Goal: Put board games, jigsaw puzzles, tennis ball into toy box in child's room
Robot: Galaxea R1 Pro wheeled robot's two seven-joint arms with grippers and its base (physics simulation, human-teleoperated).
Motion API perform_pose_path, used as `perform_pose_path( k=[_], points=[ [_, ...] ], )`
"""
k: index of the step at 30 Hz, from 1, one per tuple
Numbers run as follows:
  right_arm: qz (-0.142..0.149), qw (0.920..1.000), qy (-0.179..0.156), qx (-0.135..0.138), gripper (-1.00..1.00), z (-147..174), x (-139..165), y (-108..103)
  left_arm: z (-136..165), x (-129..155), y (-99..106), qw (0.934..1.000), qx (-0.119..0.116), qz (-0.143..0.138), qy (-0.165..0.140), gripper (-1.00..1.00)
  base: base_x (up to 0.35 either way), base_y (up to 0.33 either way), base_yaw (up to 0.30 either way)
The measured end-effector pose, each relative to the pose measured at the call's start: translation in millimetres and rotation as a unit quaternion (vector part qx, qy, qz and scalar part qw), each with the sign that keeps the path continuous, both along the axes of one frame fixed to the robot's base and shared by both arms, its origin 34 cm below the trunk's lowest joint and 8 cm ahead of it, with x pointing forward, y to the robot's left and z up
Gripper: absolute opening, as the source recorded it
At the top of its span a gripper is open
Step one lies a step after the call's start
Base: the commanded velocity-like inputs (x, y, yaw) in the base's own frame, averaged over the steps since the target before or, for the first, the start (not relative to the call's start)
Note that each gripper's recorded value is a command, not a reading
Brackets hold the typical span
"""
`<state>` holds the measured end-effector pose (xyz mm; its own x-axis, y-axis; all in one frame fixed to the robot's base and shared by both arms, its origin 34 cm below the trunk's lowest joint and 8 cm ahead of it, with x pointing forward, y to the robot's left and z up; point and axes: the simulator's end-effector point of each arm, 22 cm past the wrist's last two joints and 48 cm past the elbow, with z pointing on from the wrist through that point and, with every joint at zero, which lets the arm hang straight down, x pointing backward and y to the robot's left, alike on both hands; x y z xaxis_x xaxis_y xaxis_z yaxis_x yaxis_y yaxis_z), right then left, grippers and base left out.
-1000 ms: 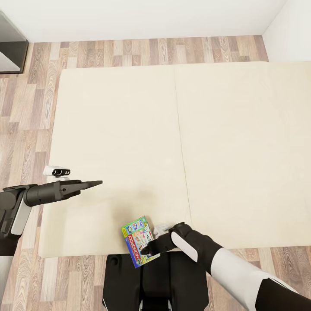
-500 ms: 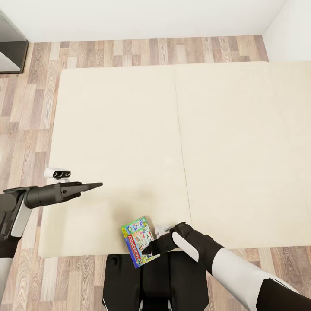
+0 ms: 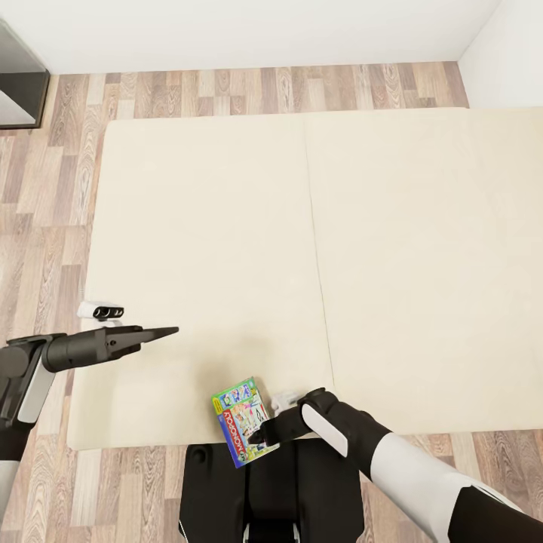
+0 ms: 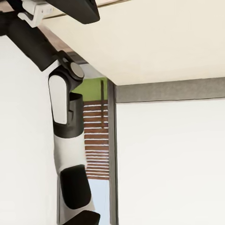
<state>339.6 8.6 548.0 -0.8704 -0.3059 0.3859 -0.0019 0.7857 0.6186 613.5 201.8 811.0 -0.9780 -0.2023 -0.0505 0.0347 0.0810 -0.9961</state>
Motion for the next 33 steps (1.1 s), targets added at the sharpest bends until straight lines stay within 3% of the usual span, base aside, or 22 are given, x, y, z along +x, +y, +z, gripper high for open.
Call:
perform_pose_path(
  k=[12,33],
  points=[
    [-0.004,0.9998,0.013,-0.016,1.00,-6.9,-8.0,-17.8,-5.9,-14.3,0.8,0.9998,0.001,0.001,0.018,1.00,0.000,0.004,0.000],
    [-0.007,0.9997,0.019,-0.015,1.00,-6.1,-13.2,-19.8,-7.6,-14.2,17.0,0.9994,0.011,0.026,0.021,1.00,0.000,0.001,0.000]
  ],
)
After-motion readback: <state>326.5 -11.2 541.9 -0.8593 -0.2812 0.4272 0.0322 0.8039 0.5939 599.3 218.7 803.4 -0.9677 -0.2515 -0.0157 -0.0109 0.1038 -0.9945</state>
